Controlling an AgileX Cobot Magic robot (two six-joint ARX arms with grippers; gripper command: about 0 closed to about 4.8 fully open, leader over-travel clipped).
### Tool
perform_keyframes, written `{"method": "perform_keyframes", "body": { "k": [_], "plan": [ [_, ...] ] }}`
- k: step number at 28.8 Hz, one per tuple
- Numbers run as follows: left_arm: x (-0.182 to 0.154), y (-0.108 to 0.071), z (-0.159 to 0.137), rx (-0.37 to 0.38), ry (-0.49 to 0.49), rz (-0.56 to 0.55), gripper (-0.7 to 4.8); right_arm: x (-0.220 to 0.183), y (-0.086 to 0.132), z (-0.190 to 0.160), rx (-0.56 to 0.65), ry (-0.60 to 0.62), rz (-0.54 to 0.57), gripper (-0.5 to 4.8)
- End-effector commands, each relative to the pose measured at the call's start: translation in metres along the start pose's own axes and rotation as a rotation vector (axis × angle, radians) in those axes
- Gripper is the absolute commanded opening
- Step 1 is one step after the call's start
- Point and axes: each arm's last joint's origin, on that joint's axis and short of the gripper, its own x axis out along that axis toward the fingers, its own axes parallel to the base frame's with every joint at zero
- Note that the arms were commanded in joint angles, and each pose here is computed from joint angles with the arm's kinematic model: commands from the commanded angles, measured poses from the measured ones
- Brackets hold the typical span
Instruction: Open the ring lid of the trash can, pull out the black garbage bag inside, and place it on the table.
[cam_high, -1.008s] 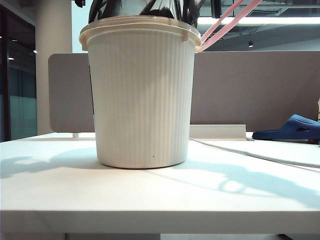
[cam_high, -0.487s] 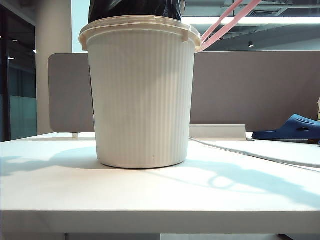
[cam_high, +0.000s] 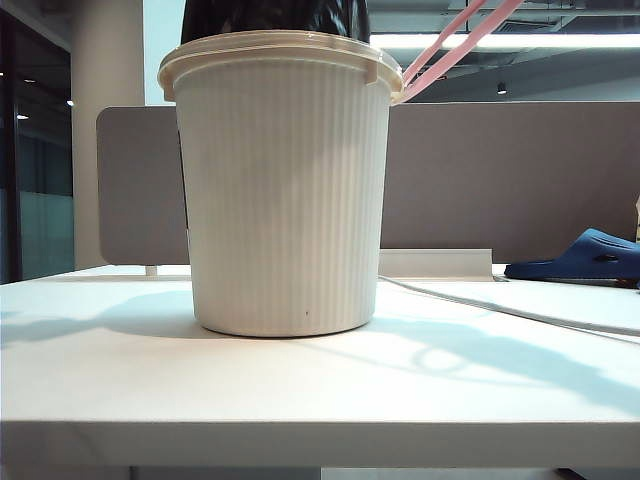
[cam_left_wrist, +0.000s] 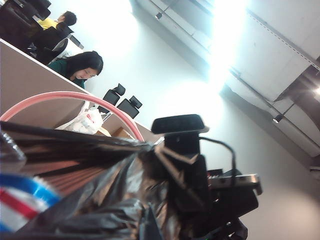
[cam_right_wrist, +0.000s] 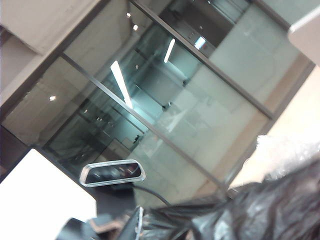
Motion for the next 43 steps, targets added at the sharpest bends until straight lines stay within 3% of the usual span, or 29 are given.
{"method": "perform_keyframes", "body": {
  "k": [1,6,8,15,17,23,34,43],
  "plan": [
    [0.001,-0.005,0.003,0.017,-0.017,-0.017,-0.06,0.001,0.015,0.008,-0.059,-0.016,0.052,-0.01],
    [0.002,-0.012,0.009,0.043,-0.027,-0.033,-0.01,0.005,0.022,0.015,-0.075,-0.012,0.074,-0.01],
    [0.003,-0.018,0.013,0.089,-0.026,-0.051,-0.01,0.004,0.026,0.019,-0.089,-0.013,0.084,-0.01],
    [0.003,-0.038,0.034,0.144,-0.037,-0.094,0.17,-0.002,0.046,0.034,-0.148,-0.043,0.116,-0.01],
    [0.004,-0.041,0.035,0.157,-0.032,-0.106,2.28,-0.002,0.053,0.038,-0.165,-0.049,0.131,-0.01],
    [0.003,-0.042,0.035,0.183,-0.011,-0.128,4.45,0.002,0.07,0.047,-0.206,-0.034,0.182,-0.01],
    [-0.013,-0.04,0.049,0.253,0.017,-0.115,4.45,-0.008,0.1,0.069,-0.281,-0.051,0.223,-0.01],
    [-0.028,-0.029,0.061,0.254,0.023,-0.041,4.44,-0.03,0.132,0.087,-0.376,-0.032,0.254,-0.01]
  ]
}}
